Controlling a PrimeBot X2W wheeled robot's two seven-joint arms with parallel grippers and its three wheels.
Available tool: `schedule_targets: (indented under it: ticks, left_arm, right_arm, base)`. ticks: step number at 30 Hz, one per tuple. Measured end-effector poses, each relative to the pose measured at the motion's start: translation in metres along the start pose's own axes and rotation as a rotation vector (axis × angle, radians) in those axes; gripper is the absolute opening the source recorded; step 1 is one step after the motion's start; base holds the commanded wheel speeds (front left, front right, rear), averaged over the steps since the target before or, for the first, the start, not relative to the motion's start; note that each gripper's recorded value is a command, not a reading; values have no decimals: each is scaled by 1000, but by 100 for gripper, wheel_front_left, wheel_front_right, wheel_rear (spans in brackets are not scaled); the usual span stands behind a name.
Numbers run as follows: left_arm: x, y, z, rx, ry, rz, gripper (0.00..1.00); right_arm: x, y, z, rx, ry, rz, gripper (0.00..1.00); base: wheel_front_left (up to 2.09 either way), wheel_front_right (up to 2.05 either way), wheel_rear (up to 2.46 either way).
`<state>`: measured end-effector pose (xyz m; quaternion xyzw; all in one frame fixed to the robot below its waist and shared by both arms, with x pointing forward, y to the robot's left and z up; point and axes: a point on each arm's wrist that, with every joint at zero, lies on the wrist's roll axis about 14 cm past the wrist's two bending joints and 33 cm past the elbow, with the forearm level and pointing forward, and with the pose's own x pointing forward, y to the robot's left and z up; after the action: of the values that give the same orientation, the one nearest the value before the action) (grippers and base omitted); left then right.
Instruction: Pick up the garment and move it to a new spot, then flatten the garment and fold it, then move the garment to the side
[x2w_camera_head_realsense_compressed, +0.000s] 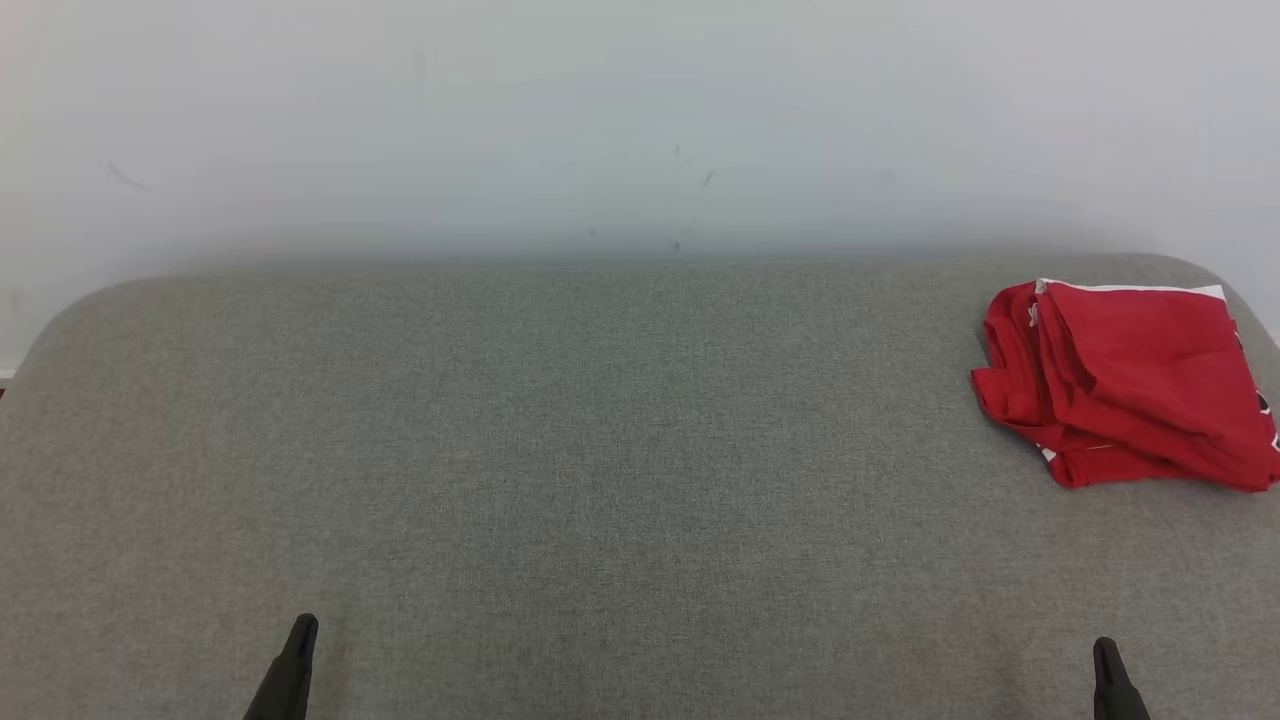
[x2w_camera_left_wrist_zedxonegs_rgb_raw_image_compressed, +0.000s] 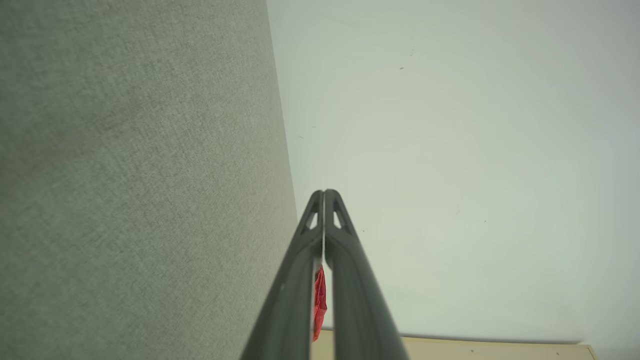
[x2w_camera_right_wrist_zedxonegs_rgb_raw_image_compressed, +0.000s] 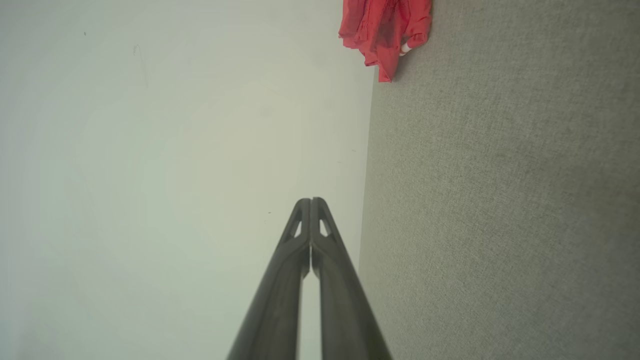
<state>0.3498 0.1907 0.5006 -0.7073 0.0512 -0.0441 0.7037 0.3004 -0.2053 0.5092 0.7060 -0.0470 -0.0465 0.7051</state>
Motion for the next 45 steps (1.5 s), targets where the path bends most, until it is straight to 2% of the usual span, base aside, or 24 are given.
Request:
schedule_targets:
  ticks: [45]
  left_arm:
    - [0, 0, 0, -2, 2, -1, 0]
  right_arm:
    - [0, 0, 0, 1, -1, -1, 0]
  base:
    - [0, 0, 0]
